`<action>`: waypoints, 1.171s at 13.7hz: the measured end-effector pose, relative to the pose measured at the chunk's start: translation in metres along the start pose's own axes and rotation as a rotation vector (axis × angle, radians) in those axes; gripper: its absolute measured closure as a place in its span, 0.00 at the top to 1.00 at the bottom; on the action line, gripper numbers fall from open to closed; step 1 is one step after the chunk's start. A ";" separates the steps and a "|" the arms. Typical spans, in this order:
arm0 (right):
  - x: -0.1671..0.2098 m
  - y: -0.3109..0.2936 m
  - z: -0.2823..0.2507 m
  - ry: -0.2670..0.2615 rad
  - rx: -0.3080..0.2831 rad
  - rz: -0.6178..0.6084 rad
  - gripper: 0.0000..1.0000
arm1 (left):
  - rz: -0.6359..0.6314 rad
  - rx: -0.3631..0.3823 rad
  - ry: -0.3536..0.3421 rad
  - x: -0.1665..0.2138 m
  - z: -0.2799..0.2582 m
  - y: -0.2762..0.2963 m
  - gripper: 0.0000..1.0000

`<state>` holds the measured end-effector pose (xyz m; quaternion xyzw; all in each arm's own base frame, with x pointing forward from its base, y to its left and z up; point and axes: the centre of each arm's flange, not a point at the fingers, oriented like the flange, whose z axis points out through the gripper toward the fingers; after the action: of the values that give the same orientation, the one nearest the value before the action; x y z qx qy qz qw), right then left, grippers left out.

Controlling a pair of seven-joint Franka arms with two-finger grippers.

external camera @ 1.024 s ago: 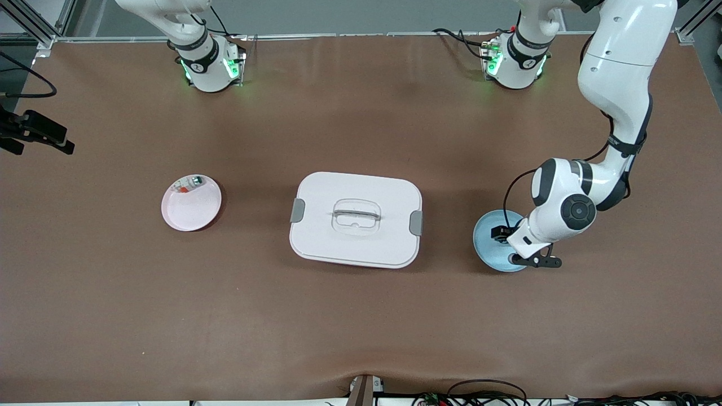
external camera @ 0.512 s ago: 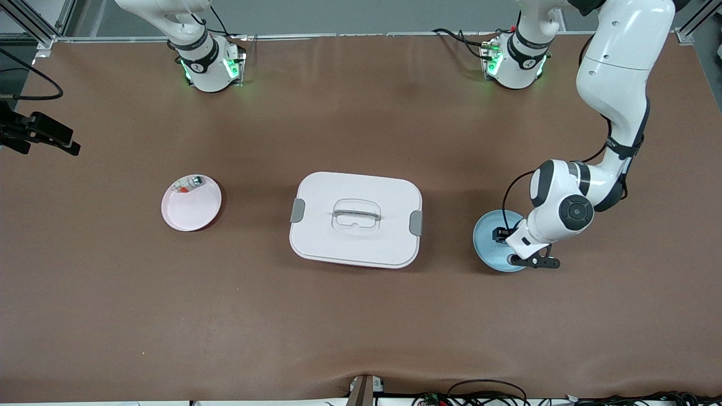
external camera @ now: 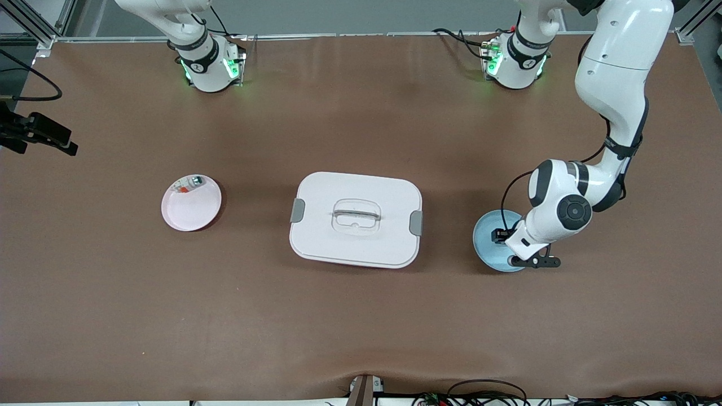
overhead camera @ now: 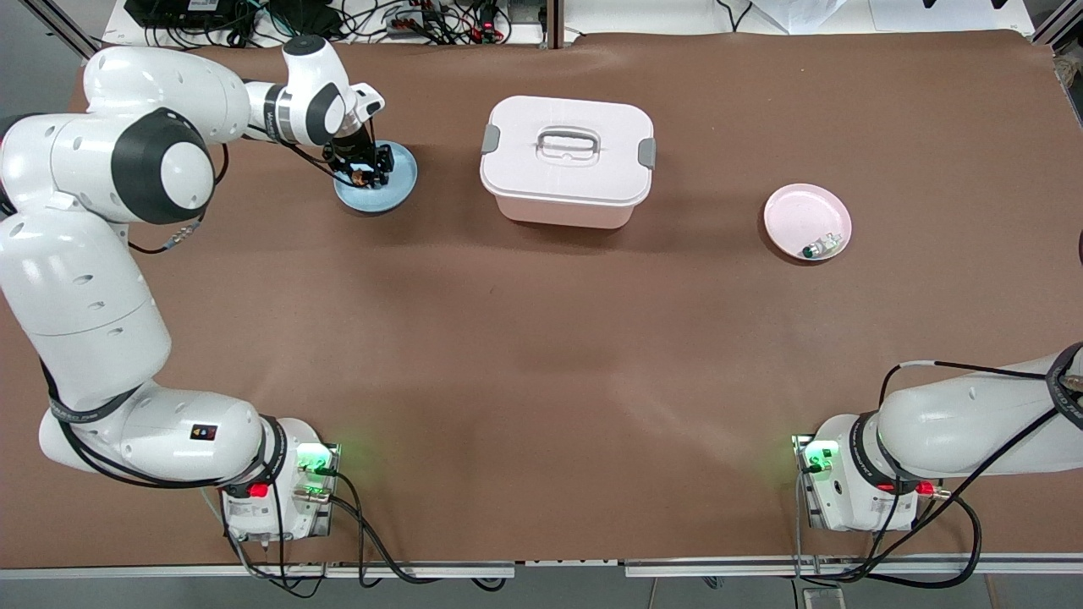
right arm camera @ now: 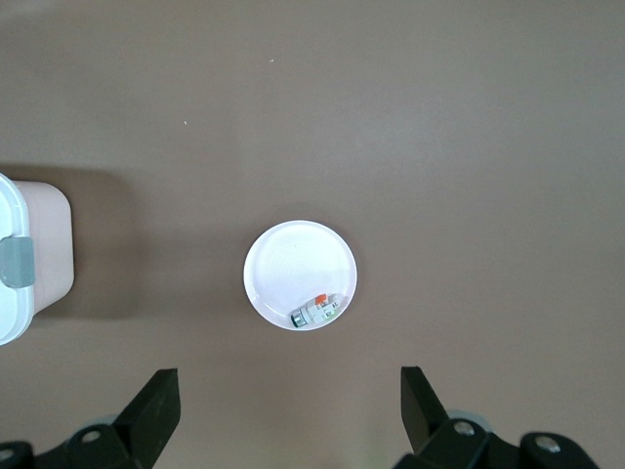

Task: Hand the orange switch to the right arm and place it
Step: 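Lift the switch with the left gripper and carry it toward the box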

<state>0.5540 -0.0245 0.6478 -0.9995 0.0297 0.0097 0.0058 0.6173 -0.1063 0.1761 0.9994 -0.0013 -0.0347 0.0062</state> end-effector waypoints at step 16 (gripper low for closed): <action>0.001 0.002 -0.001 0.010 0.000 -0.050 1.00 | -0.606 -0.297 -0.031 -0.061 -0.292 0.131 0.72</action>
<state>0.5550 -0.0264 0.6486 -1.0000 0.0048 0.0048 0.0060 0.5761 -0.2332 0.4730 0.9419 0.3008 -0.0502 0.1410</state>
